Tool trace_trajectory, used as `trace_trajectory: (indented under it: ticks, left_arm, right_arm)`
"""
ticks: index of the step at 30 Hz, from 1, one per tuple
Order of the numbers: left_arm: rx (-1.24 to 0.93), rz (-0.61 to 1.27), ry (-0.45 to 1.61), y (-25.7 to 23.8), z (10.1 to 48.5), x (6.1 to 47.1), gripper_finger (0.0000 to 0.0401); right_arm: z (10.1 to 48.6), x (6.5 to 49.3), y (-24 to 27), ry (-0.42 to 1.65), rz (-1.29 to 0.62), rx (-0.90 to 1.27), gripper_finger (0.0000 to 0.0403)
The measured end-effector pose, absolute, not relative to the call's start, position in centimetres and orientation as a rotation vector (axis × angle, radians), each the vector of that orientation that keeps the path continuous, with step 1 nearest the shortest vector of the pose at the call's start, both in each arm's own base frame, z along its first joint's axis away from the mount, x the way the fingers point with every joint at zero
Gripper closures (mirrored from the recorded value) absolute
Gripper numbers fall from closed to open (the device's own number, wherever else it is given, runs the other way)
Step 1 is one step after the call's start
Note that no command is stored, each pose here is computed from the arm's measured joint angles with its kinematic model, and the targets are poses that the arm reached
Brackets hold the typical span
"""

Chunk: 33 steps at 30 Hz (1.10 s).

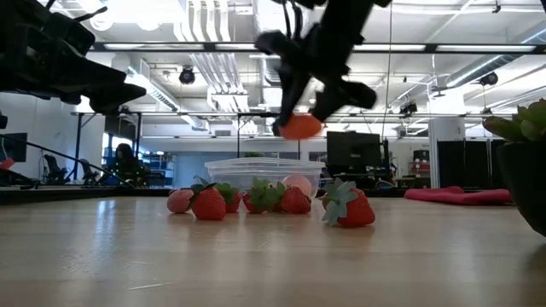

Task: Pick and placing Produce into tupperware
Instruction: Put the orange carrot into the transparent container, then put the red strawberry into the transparent container

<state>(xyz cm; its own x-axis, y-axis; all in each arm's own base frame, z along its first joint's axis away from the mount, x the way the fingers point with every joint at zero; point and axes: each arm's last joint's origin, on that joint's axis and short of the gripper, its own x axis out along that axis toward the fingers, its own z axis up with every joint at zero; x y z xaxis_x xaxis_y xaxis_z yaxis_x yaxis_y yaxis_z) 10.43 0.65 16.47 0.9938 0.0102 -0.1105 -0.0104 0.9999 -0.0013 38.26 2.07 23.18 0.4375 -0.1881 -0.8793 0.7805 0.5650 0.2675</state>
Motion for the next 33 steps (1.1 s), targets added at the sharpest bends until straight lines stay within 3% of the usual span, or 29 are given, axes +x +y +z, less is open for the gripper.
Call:
trace_trajectory:
  ticks: [10,19,23,29,33]
  left_arm:
    - [-0.002,0.011,0.109,0.7,16.5,10.4,0.0146]
    - [-0.002,0.011,0.111,0.7,16.5,10.4,0.0146]
    - [-0.002,0.010,0.112,0.6,16.5,10.4,0.0146]
    - [-0.002,0.011,0.113,0.7,16.5,10.4,0.0146]
    - [-0.002,0.010,0.113,0.7,16.5,10.4,0.0146]
  right_arm:
    - [25.4,40.7,-4.4,0.855,-0.678,0.645,0.0213]
    - [25.6,42.4,-6.6,0.861,-0.641,0.604,0.0140]
    - [26.2,41.7,-5.4,0.965,-0.594,0.627,0.0116]
    - [24.8,38.2,-0.2,1.365,-0.663,0.573,0.0110]
    - [23.1,37.8,3.2,1.398,-0.646,0.643,0.0119]
